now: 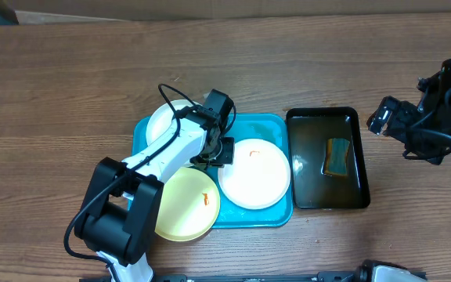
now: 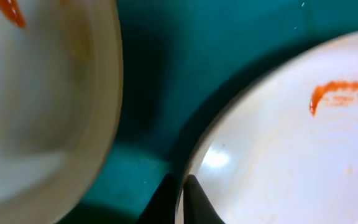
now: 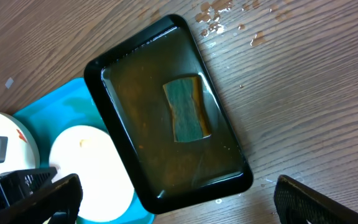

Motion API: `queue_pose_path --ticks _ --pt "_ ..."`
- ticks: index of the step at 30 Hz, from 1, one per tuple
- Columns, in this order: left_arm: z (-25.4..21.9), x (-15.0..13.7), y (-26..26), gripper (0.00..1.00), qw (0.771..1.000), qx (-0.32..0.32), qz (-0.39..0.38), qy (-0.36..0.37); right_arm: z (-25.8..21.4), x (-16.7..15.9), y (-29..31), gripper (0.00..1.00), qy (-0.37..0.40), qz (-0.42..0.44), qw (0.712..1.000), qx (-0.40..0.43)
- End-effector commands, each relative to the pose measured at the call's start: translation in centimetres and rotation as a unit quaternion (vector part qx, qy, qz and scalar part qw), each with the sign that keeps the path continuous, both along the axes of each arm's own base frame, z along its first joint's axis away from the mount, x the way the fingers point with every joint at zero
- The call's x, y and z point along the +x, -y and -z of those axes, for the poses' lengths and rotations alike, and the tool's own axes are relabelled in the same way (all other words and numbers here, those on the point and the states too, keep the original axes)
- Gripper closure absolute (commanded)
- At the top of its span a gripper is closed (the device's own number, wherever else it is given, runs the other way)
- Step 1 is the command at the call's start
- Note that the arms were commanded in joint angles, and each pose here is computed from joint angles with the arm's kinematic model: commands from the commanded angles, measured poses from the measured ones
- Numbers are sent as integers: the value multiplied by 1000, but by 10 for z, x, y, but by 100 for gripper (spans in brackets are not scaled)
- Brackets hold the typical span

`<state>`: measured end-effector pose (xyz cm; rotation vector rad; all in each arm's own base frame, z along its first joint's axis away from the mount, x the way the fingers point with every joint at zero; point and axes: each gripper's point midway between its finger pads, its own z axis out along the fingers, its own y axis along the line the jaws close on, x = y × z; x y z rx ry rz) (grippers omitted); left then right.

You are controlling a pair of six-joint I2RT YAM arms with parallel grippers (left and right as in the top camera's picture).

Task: Clean dirty plates on tray and stack at the side
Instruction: 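Move the left gripper to the rim of the right white plate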

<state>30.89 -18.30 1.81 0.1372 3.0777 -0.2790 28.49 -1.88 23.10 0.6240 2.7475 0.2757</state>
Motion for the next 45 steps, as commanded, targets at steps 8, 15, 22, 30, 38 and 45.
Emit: queue_pose_path --ticks 8,15,22,30,38,45 --pt "-2 33 -8 94 991 48 90 84 1 1 -1 0 1 1 1000 3" --pt "-37 48 1 55 991 41 86 94 1 1 -1 0 1 1 1000 3" --pt "-83 21 28 55 1000 -26 -9 0 1 1 -1 0 1 1 1000 3" --pt "-96 -19 83 96 984 -143 -40 -103 1 1 -1 0 1 1 1000 3" --pt "-55 -59 74 92 978 26 -184 -93 1 1 -1 0 1 1 1000 3" --pt "-43 -71 67 64 974 104 -202 -21 1 1 -1 0 1 1 1000 3"
